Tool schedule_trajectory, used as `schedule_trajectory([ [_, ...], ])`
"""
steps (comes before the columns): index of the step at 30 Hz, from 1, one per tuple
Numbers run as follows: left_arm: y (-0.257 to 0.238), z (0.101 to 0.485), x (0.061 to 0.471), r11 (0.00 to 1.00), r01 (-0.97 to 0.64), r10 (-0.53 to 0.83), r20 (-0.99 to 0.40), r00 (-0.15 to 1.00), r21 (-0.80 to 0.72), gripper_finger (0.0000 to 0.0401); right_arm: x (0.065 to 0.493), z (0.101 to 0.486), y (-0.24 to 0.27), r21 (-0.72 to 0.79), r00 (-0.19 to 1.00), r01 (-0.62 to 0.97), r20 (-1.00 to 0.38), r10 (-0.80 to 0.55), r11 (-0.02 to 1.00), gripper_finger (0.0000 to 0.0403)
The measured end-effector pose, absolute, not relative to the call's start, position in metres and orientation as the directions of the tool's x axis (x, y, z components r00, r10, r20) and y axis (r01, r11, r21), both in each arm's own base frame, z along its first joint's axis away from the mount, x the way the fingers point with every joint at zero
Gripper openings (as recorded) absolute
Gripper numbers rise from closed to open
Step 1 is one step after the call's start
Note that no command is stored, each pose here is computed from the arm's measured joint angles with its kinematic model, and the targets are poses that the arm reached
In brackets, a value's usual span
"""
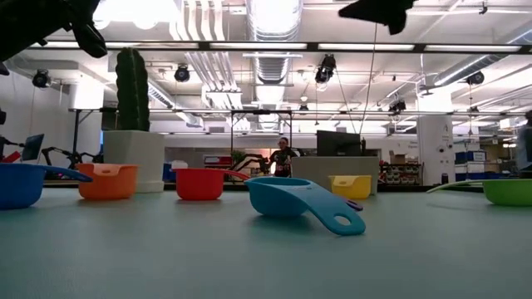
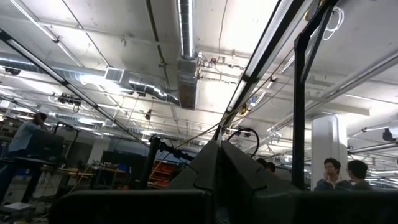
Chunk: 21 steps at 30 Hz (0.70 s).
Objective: Nest measuring cups in basket
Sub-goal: Stack the red measuring cup on top of the orange measuring cup
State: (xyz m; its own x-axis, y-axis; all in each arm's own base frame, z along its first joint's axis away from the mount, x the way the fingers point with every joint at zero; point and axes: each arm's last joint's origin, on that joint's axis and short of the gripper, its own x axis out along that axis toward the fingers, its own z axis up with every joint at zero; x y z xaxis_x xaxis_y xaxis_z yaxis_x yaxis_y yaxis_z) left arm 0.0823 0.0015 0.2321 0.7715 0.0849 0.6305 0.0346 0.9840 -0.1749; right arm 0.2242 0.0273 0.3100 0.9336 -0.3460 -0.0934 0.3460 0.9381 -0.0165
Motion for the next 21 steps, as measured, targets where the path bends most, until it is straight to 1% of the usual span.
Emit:
schedule_trajectory([
  [6, 0.001, 0.232, 0.082, 0.984, 0.035, 0.085, 0.632, 0.77, -0.175, 0.0, 0.245, 0.318, 0.025, -0.036, 0.945, 0.308, -0.105, -0.31, 0.951, 0.0201],
  [14, 0.001, 0.233, 0.082, 0.984, 0.036, 0.085, 0.636, 0.767, -0.175, 0.0, 0.276, 0.326, 0.011, -0.045, 0.954, 0.238, -0.179, -0.242, 0.97, 0.0201],
  [21, 0.002, 0.233, 0.082, 0.984, 0.037, 0.085, 0.639, 0.765, -0.175, 0.0, 0.309, 0.333, -0.002, -0.107, 0.95, 0.166, -0.25, -0.189, 0.98, 0.0201],
])
